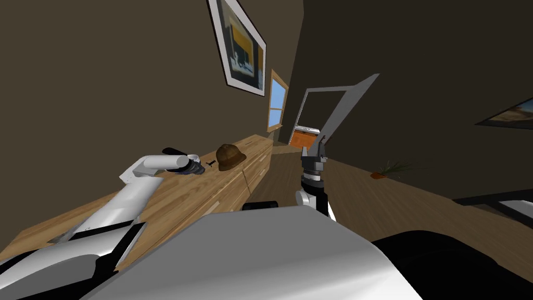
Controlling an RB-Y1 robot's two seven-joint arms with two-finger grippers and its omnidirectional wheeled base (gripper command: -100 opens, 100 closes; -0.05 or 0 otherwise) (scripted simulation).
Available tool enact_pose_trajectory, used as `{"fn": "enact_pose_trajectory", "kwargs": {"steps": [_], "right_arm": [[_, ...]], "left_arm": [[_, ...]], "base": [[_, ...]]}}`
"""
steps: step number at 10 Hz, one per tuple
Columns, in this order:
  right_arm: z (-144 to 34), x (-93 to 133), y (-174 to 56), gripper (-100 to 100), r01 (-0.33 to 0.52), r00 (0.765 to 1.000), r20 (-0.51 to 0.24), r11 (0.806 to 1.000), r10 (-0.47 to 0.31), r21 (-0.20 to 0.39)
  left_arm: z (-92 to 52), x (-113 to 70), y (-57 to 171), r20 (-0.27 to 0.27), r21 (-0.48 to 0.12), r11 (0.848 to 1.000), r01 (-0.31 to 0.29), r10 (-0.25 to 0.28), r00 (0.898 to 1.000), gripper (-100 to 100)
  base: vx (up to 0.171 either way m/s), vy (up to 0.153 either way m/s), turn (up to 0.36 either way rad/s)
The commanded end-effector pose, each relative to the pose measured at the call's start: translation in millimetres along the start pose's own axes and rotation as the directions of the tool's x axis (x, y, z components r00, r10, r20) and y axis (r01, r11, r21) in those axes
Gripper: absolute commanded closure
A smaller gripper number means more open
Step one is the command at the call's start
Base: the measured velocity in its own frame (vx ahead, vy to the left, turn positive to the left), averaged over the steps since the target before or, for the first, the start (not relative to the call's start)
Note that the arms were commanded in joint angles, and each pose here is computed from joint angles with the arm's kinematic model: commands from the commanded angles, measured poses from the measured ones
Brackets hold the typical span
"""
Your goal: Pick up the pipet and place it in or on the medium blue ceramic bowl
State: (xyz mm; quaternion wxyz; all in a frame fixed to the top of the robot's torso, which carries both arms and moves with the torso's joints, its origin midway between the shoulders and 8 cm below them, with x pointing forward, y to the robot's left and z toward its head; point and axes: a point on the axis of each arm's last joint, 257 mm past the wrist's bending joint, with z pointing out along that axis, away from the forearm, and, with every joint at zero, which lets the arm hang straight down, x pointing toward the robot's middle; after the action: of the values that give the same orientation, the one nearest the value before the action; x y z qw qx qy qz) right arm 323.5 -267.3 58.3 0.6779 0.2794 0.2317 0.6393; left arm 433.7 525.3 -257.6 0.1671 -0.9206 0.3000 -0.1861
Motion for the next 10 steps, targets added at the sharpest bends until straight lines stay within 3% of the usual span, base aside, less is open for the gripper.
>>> {"fn": "enact_pose_trajectory", "kwargs": {"steps": [1, 3, 5, 6, 8, 10], "right_arm": [[0.0, 0.0, 0.0, 0, 0.0, 1.0, 0.0, 1.0, 0.0, 0.0], [0.0, 0.0, 0.0, 0, 0.0, 1.0, 0.0, 1.0, 0.0, 0.0], [0.0, 0.0, 0.0, 0, 0.0, 1.0, 0.0, 1.0, 0.0, 0.0], [0.0, 0.0, 0.0, 0, 0.0, 1.0, 0.0, 1.0, 0.0, 0.0], [0.0, -0.1, 0.0, 0, 0.0, 1.0, 0.0, 1.0, 0.0, 0.0], [0.0, 0.0, 0.0, 0, 0.0, 1.0, 0.0, 1.0, 0.0, 0.0]], "left_arm": [[-12.4, 14.4, -24.8, -0.045, 0.036, 0.998, 0.054, -0.053, 0.998, 100], [-21.9, 25.0, -42.5, -0.079, 0.056, 0.994, 0.098, -0.093, 0.993, 100], [-37.3, 39.6, -69.6, -0.133, 0.078, 0.983, 0.169, -0.158, 0.979, 100], [-47.9, 46.5, -87.1, -0.166, 0.089, 0.972, 0.216, -0.199, 0.966, 100], [-57.9, 49.7, -103.4, -0.192, 0.096, 0.961, 0.259, -0.238, 0.952, 100], [-74.1, 42.7, -130.4, -0.214, 0.101, 0.94, 0.326, -0.3, 0.93, 100]], "base": [[-0.123, -0.046, -0.352], [-0.1, -0.024, -0.18], [-0.085, -0.005, -0.286], [-0.085, -0.006, -0.344], [-0.064, -0.002, -0.225], [-0.067, 0.015, -0.309]]}}
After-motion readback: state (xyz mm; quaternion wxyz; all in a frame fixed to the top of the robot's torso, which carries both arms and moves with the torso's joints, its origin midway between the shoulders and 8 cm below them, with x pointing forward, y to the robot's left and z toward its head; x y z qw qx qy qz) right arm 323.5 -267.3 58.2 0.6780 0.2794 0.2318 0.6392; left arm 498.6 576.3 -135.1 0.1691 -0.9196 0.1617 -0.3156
